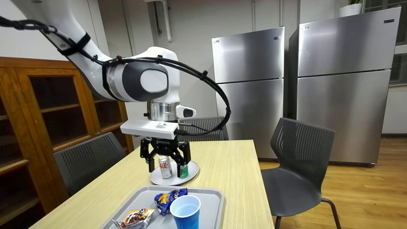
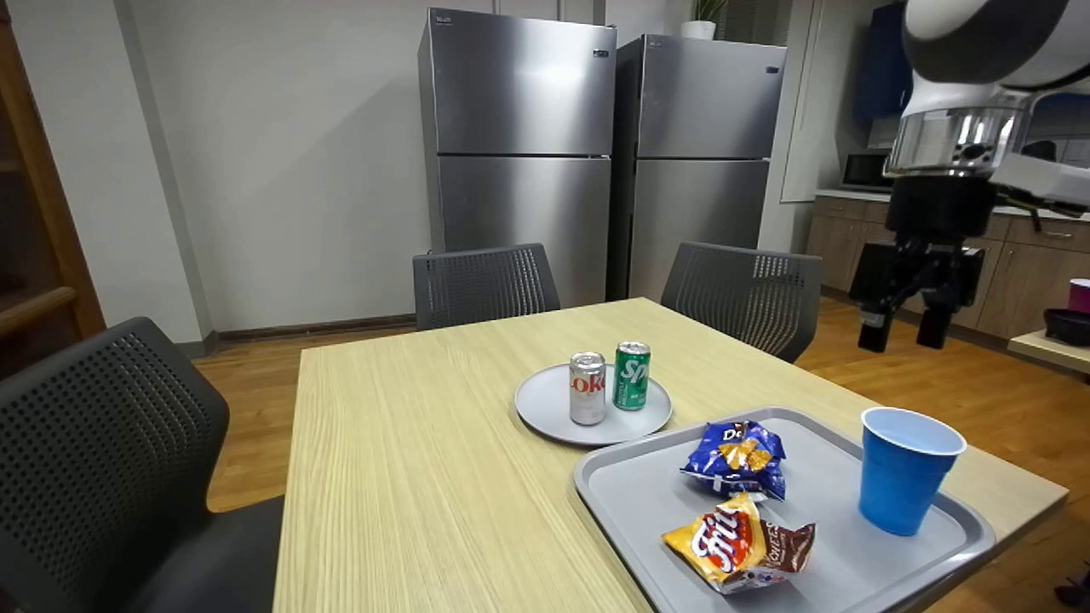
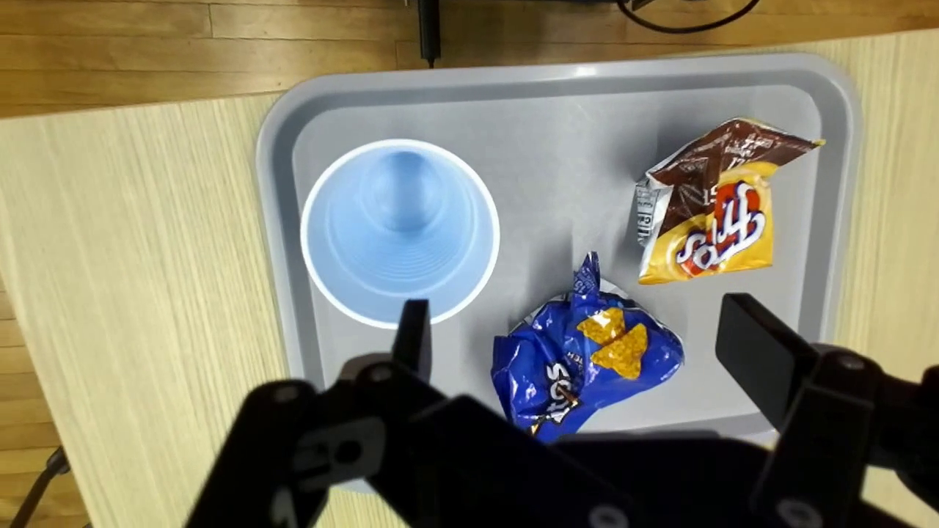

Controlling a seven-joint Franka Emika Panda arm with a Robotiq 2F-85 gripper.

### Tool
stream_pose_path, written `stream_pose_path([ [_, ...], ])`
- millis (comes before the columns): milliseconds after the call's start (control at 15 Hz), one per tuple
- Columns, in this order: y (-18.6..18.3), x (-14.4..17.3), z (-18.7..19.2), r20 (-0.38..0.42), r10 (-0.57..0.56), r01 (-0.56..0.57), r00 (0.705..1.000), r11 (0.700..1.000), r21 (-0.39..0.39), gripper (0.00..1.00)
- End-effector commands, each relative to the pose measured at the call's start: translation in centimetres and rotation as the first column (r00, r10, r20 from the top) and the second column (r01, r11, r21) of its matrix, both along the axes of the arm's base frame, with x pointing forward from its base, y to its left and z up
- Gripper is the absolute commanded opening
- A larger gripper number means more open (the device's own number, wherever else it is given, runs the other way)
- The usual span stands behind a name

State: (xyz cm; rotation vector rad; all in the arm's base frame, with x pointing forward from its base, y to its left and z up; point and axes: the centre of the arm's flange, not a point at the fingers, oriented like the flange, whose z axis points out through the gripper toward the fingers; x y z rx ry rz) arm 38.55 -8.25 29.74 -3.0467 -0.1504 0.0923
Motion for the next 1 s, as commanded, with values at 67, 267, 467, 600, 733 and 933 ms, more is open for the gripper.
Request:
stream_pose_path([
  [67, 0.6, 2.3, -2.4, 0.018, -0.053, 0.054, 0.998, 0.997, -0.047, 1.0],
  [267, 0.9, 2.4, -3.5, 0.023, -0.07, 0.071, 0.997, 0.995, -0.067, 1.0],
  [467, 1.0, 2.5, -4.9, 0.021, -0.112, 0.113, 0.993, 0.99, -0.084, 1.0],
  [600, 1.1, 2.5, -5.8, 0.021, -0.136, 0.137, 0.991, 0.986, -0.095, 1.0],
  [733, 1.2, 2.4, -6.5, 0.008, -0.151, 0.152, 0.988, 0.984, -0.091, 1.0],
  [933, 1.1, 2.2, -7.8, -0.014, -0.178, 0.176, 0.984, 0.98, -0.092, 1.0],
])
